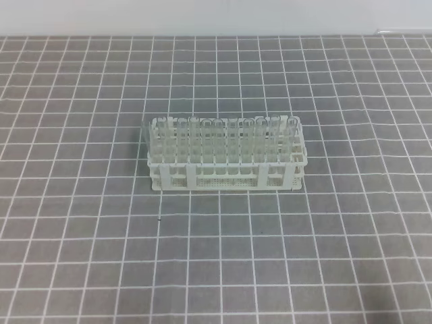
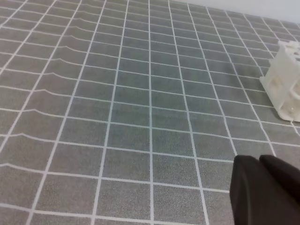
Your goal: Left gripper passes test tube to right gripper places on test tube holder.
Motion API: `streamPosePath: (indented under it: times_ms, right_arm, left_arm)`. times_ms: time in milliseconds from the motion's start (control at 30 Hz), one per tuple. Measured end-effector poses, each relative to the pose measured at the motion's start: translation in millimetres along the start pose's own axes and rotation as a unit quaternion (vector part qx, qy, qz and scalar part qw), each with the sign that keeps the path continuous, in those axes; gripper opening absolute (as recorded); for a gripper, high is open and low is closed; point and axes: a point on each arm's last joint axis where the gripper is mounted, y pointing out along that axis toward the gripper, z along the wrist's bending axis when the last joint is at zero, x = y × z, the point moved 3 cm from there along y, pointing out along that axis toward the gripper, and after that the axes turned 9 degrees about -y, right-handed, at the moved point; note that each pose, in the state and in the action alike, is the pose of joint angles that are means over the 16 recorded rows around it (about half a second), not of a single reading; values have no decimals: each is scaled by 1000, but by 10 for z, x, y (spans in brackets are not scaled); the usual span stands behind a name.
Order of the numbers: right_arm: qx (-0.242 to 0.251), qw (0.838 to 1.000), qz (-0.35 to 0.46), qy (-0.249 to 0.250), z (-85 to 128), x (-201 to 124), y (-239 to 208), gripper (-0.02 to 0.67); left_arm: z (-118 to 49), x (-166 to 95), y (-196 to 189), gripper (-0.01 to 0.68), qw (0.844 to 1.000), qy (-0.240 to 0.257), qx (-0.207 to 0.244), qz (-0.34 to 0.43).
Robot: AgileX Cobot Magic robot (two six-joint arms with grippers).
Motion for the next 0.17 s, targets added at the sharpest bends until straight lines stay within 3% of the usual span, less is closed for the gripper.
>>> streamPosePath:
  times_ms: [167]
  right_arm:
    - [0, 1000, 0, 0, 0, 0, 0, -13]
  left_arm:
    - [-1, 2, -1, -2, 1000, 0, -1, -2]
